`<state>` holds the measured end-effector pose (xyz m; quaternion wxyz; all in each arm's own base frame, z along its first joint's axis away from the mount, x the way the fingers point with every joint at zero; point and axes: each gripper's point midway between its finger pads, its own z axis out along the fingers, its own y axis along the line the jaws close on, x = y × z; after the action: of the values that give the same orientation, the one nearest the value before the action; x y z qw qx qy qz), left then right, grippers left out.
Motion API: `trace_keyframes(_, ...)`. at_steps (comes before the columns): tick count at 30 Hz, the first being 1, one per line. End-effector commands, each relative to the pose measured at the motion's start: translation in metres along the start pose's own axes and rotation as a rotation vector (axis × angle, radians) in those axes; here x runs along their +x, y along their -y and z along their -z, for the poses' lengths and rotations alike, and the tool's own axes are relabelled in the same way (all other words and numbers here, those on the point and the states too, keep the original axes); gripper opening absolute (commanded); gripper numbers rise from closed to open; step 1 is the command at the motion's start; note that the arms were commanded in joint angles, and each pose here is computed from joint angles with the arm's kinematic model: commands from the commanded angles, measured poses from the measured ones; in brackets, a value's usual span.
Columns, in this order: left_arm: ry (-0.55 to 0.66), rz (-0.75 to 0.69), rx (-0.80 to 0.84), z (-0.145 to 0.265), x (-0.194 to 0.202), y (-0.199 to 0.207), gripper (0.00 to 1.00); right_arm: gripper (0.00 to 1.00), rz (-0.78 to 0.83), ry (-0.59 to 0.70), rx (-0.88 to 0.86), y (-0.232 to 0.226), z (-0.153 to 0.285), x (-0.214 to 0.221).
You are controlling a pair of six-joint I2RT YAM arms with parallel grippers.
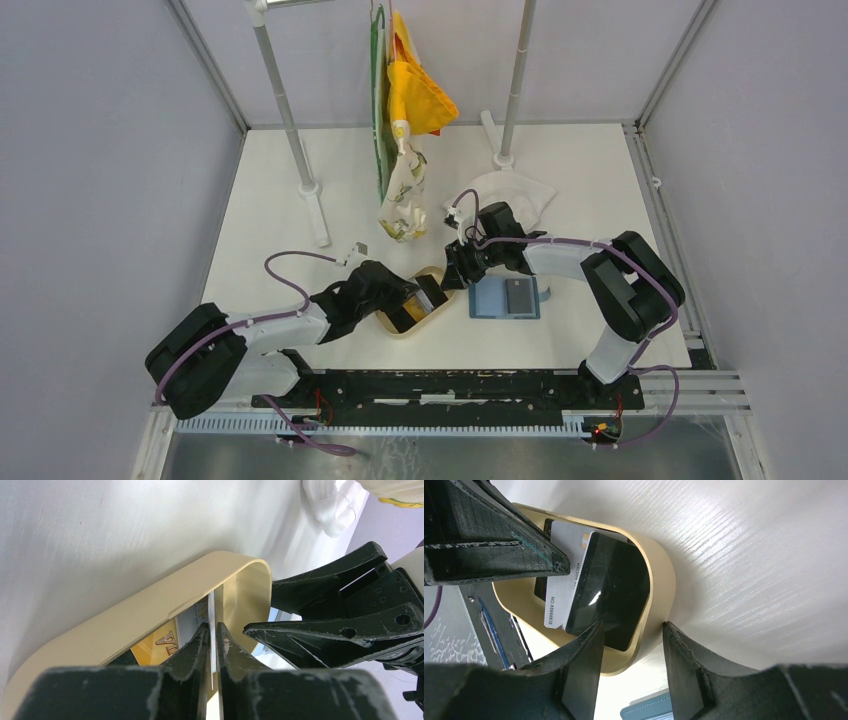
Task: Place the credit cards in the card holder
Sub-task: Pick up the credit card from the storage box.
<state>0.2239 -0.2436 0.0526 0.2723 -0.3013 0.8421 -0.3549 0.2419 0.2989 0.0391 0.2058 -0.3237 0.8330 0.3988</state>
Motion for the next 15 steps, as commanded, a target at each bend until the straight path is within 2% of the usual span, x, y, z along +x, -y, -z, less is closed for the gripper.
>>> trace_keyframes(1, 0.034, 0.002, -0.001, -0.002, -0.007, 0.0, 0.12, 0.53, 0.04, 0.028, -0.03, -0.008, 0.0, -0.017)
trace_keyframes(5, 0.02, 0.001, -0.003, -0.005, -0.004, 0.001, 0.02, 0.52, 0.041, 0.027, -0.029, -0.008, 0.0, -0.017)
trace_keyframes(15, 0.032, -0.102, -0.06, 0.009, -0.012, -0.001, 0.02, 0.56, 0.102, 0.024, -0.048, -0.014, 0.006, -0.024)
